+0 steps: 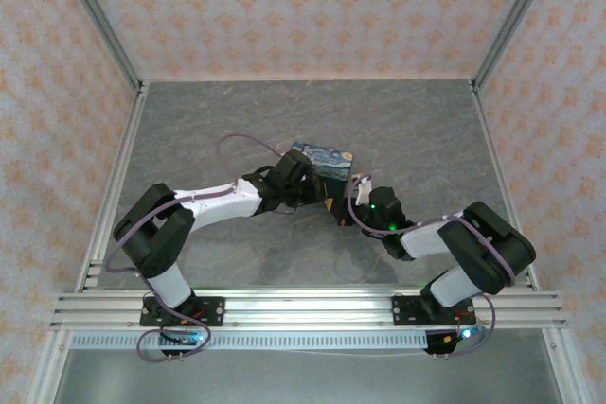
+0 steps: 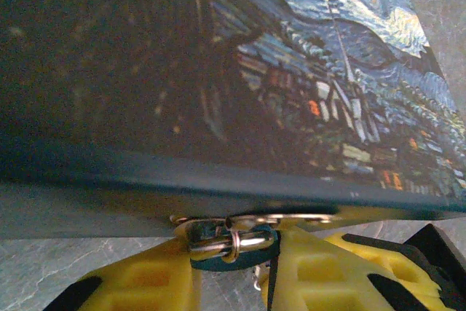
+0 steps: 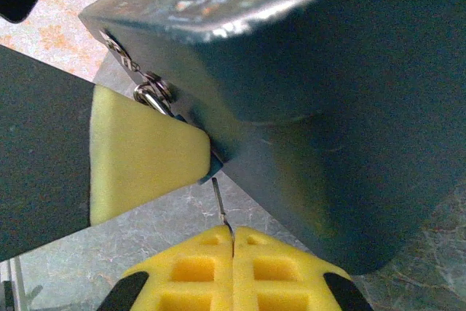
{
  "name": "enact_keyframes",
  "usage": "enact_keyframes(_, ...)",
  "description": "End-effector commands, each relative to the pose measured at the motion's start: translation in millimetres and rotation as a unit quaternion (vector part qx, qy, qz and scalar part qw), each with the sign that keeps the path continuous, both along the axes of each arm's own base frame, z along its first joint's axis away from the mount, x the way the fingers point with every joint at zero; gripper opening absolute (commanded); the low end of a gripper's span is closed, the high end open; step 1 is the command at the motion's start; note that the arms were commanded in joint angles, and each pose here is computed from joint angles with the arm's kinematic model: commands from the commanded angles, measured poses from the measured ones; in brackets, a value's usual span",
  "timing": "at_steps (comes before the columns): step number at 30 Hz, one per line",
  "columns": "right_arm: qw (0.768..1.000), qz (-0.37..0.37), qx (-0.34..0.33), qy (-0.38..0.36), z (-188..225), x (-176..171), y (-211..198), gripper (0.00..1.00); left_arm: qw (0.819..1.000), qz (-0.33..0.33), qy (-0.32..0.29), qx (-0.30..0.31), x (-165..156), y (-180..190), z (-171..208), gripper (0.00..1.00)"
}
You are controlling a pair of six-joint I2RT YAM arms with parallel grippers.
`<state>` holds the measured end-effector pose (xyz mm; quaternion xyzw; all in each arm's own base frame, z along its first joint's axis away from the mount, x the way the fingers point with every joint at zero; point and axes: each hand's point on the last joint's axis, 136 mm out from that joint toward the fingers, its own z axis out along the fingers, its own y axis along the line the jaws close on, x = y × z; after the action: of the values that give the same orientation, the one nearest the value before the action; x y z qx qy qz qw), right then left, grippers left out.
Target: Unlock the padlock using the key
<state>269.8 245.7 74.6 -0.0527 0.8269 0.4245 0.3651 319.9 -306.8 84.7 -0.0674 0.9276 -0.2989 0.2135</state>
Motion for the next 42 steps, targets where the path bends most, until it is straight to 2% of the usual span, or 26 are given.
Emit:
enact_keyframes(1,0.999,0.005,0.02,-0.025,16.4,4.4,3.6,0.0,0.999,0.012,-0.035,-0.016,12.9,0.5,32.6,0.26)
enact_keyframes(42,0.999,0.01,0.026,-0.045,20.0,7.3,6.4,0.0,0.999,0.009,-0.032,-0.023,11.8,-1.6,36.6,0.26)
